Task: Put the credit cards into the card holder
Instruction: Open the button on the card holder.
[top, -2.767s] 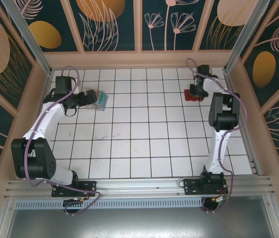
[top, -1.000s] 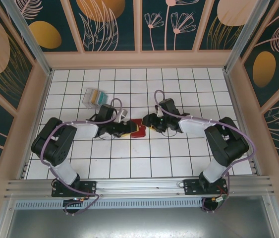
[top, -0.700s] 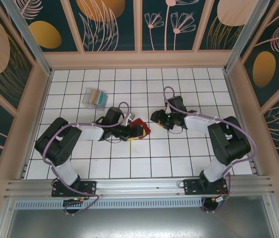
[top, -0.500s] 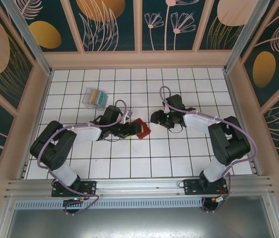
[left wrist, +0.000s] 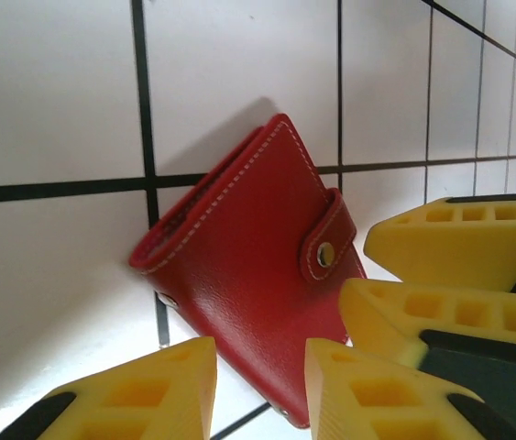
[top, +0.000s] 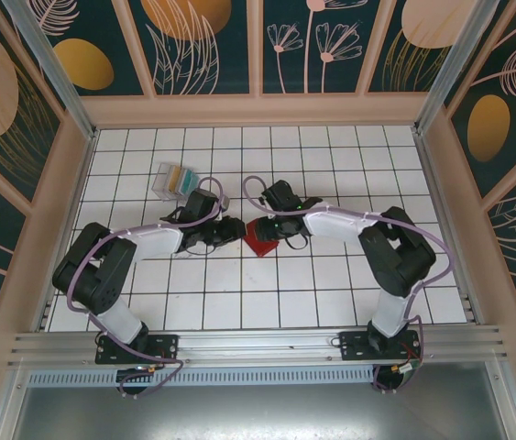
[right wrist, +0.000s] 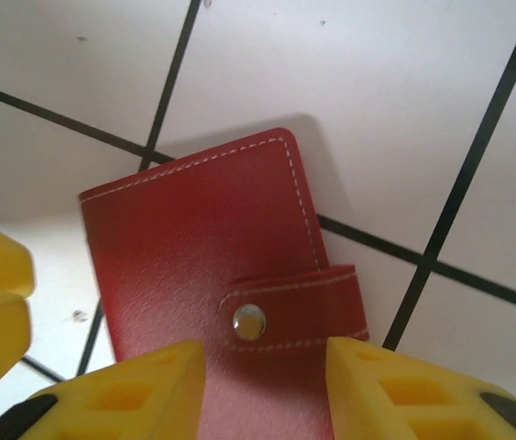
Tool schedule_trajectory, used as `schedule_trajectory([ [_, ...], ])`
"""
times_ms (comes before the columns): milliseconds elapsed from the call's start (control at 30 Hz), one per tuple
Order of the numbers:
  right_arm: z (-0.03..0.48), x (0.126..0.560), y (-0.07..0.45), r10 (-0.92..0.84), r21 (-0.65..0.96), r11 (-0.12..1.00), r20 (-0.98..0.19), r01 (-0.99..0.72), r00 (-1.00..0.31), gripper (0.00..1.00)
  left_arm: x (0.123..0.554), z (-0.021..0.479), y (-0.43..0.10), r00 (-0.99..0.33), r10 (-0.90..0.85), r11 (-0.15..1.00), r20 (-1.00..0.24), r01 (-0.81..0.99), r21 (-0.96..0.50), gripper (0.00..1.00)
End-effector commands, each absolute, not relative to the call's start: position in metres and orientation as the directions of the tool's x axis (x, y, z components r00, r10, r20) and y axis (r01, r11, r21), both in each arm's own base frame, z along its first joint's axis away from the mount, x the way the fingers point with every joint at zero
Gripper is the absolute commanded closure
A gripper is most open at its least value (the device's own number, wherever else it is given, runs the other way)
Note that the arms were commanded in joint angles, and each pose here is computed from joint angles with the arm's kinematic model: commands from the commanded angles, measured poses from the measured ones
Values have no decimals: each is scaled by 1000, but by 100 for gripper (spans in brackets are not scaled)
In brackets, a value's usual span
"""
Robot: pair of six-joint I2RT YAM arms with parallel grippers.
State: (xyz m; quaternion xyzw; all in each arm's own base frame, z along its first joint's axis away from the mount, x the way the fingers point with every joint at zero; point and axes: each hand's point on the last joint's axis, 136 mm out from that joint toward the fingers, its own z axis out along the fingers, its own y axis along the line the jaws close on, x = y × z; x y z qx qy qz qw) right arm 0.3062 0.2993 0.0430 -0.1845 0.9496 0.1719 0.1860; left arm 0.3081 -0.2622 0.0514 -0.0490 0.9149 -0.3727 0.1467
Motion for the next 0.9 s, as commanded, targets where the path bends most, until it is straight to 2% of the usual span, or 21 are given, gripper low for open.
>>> schedule_trajectory([
  [0, 41, 311, 301, -360, 157, 874, -429, -461, -828, 60, 314, 40, -257, -951, -219, 747, -219, -19, -665, 68],
  [433, 17, 308, 297, -458, -33, 873, -393, -486, -797, 60, 322, 18, -259, -953, -232, 762, -194, -54, -645, 72],
  [500, 16, 309, 294, -440, -35, 884, -394, -465, -807, 67, 322, 15, -258, -955, -224, 773, -193, -54, -632, 72],
  [567, 20, 310, 294, -424, -15, 890, -398, -456, -814, 83, 322, 12, -254, -952, -231, 782, -199, -60, -620, 73],
  [667, 26, 309, 299, -385, 79, 892, -386, -446, -838, 95, 320, 9, -253, -956, -219, 792, -197, -56, -609, 74],
  [733, 33, 310, 305, -358, 155, 884, -381, -441, -852, 100, 320, 9, -250, -955, -216, 803, -203, -55, -593, 74],
  [867, 53, 313, 306, -320, 213, 876, -414, -433, -852, 100, 323, 9, -248, -953, -211, 815, -218, -48, -578, 74],
])
